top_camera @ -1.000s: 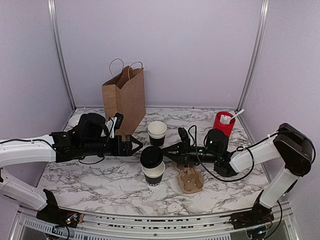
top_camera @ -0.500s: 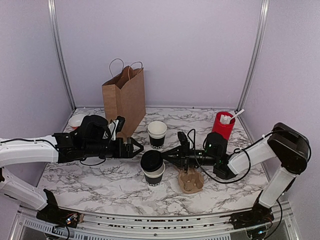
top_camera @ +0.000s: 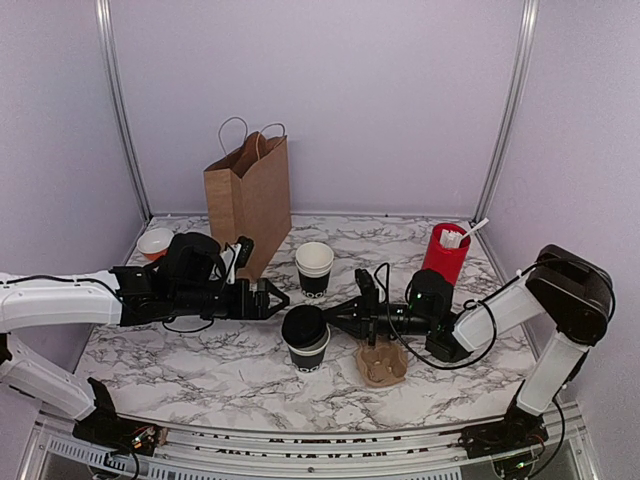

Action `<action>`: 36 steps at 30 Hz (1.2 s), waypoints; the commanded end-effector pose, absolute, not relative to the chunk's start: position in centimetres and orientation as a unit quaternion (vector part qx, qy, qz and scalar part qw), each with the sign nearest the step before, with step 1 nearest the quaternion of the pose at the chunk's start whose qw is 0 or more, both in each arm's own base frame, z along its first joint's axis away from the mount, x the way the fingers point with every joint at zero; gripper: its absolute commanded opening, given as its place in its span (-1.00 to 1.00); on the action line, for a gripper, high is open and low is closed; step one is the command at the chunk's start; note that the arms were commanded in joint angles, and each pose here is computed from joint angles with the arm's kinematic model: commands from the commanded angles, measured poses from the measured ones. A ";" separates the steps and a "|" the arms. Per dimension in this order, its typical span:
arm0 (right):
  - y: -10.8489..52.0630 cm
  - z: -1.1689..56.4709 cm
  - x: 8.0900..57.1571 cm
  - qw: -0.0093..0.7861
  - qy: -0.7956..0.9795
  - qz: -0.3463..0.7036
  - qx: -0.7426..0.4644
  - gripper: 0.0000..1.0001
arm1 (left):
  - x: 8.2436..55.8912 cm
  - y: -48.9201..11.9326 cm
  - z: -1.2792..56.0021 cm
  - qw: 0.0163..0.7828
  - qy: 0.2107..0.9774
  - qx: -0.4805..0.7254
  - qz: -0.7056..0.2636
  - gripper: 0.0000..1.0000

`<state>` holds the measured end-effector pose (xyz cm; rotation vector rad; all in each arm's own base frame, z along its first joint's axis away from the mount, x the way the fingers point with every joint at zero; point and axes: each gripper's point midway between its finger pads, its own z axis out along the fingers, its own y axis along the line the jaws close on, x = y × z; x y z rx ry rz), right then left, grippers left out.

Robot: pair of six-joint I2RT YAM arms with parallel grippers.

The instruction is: Pack the takeout coffee

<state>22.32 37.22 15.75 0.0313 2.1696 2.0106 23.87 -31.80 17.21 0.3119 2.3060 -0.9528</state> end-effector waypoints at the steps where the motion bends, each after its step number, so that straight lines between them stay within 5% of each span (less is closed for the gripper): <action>1: 36.9 15.6 22.6 0.098 0.727 0.680 0.010 -1.00 | 23.9 -31.9 16.3 0.299 0.876 0.121 -0.359 0.98; 15: 36.2 14.4 22.3 0.097 0.738 0.668 0.017 -1.00 | 23.8 -31.9 14.9 0.286 0.885 0.127 -0.344 0.97; 36: 35.8 14.1 23.3 0.141 0.790 0.597 -0.012 -0.74 | 23.3 -32.9 13.3 0.273 0.896 0.151 -0.315 0.95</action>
